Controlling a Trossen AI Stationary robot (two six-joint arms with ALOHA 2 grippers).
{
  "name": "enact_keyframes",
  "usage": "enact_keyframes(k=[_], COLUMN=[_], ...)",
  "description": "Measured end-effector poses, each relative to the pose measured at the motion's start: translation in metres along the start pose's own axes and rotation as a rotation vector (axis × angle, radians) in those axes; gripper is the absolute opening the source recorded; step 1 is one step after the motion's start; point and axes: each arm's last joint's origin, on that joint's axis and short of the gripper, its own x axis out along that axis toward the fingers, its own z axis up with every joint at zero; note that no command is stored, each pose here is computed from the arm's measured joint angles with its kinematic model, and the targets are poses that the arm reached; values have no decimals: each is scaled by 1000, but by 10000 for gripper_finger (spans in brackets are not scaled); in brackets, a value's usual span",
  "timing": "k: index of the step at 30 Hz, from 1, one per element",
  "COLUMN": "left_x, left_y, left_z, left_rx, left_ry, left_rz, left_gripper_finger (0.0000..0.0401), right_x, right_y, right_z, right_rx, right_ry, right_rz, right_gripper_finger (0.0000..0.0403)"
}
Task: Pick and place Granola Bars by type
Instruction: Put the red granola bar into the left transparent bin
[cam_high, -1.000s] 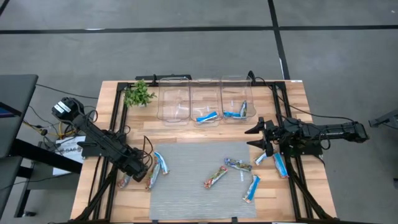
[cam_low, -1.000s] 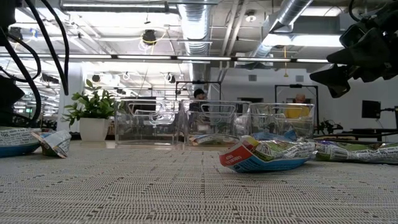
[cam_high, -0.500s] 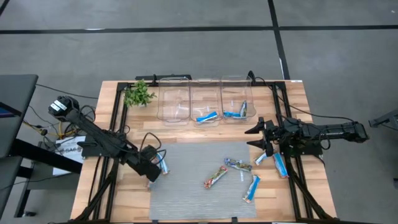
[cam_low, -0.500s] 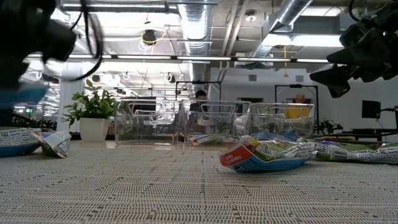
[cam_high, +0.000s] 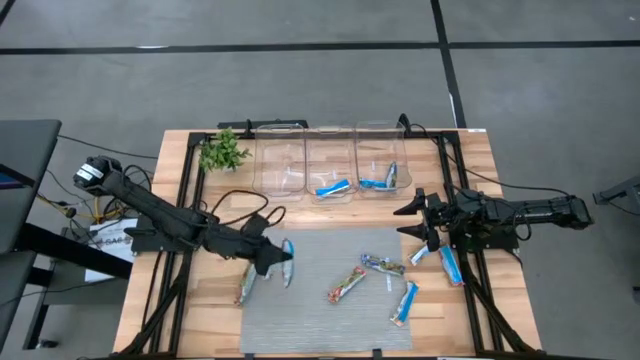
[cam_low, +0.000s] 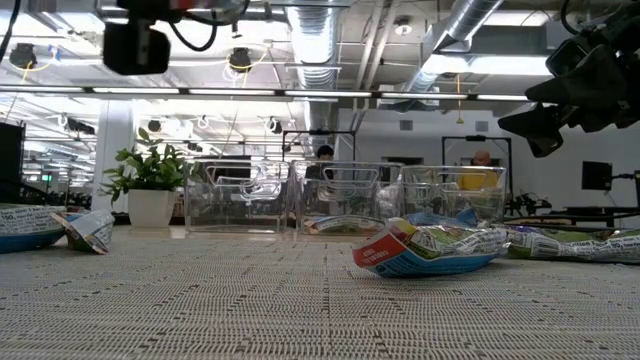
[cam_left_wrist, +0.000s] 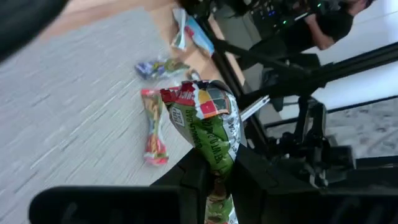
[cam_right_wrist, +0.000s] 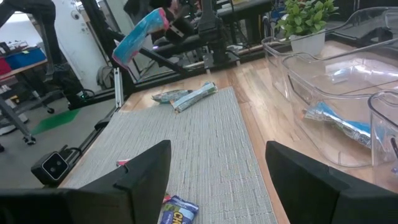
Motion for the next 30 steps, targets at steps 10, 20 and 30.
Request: enact_keyframes(k=[10,20,30], left_x=[6,8,-17], left_y=[10,46,90], left_z=[25,98,167], left_rx=[5,-51,-219], left_ry=[-91,-353,-693], left_rz=[45,194,364], left_gripper_finger=[45,45,45], right_x=[0,0,0], right_y=[0,0,0], right_z=[0,0,0], right_rx=[0,0,0], right_ry=[0,0,0], right_rz=[0,1,0], right_gripper_finger=[255,255,255])
